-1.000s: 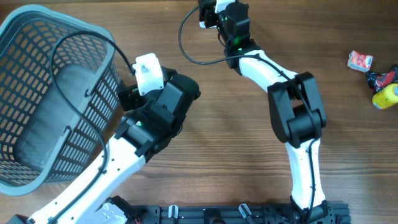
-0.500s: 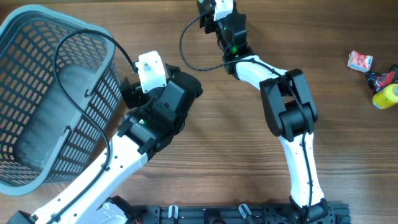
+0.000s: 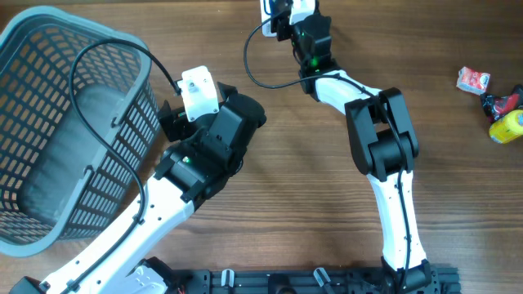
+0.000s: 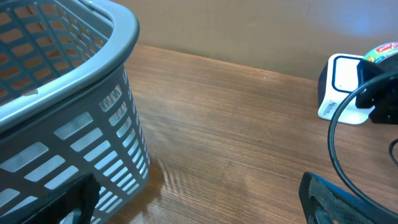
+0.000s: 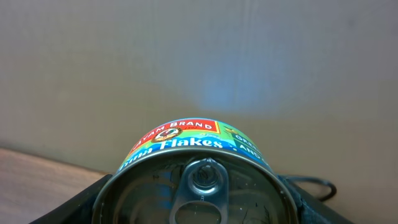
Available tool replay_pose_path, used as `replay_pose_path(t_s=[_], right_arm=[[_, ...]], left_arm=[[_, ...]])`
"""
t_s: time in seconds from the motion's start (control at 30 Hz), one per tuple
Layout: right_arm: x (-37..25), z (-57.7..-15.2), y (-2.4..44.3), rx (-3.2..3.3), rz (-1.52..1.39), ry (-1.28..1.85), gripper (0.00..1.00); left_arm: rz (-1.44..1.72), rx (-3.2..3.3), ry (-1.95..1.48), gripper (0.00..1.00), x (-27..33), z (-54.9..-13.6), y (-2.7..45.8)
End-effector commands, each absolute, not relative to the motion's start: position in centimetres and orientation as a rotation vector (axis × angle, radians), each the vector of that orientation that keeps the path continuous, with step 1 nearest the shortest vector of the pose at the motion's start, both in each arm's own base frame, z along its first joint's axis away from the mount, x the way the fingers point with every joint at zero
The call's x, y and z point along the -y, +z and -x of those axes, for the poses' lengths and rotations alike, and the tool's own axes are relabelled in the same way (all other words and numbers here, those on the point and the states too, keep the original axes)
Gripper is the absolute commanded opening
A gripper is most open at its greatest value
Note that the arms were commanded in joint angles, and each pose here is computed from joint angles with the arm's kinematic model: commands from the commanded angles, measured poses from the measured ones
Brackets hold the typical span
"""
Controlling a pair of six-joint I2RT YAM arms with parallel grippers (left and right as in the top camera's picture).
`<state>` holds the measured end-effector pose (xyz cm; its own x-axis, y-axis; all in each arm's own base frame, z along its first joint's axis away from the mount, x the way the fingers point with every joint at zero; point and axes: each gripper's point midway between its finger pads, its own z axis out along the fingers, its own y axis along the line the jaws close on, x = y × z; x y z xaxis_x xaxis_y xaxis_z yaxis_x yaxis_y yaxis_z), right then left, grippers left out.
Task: Scan the item barcode
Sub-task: 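Carry the tin can to the scanner and hold its label toward it, then carry the tin can to the right table edge and release it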
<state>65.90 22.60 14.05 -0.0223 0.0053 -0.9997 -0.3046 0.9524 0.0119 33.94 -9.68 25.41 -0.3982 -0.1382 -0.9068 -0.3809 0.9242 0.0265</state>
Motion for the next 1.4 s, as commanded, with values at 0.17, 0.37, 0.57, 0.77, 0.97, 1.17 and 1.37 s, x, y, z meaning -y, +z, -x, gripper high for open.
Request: replay_pose_path(t_s=[0.17,0.37,0.57,0.77,0.97,1.17,1.37], right_arm=[[-23.0,-66.4,14.4,-1.592,0.228,0.265,0.59],[-22.8,-66.2,15.3,-1.621,0.233,0.256,0.57],[-22.7,-65.8,19.2,-1.593,0.229,0.258,0.58],[-21.7,-64.8,22.1,-1.639,0.28,0.157,0.58],[-17.0,-63.4,25.7,-1.715,0.192,-0.099,0.59],[-9.9,-59.8,22.7,-2.031,0.08,-0.266,0.58],[-2.2,-54.6,15.6,-2.404,-0.156,-0.31,0.61]], left_arm=[[0.404,-1.972,0.269,1.0,9.5,-34.1,25.4],[0.404,-1.973,0.269,1.0,9.5,-34.1,25.4],[0.404,-1.973,0.269,1.0,9.5,-34.1,25.4],[0.403,-1.973,0.269,1.0,9.5,-34.1,25.4],[0.403,-1.973,0.269,1.0,9.5,-34.1,25.4],[0.375,-2.021,0.202,1.0,10.6,-34.2,24.7],[0.32,-2.103,0.077,1.0,12.6,-34.1,23.6]])
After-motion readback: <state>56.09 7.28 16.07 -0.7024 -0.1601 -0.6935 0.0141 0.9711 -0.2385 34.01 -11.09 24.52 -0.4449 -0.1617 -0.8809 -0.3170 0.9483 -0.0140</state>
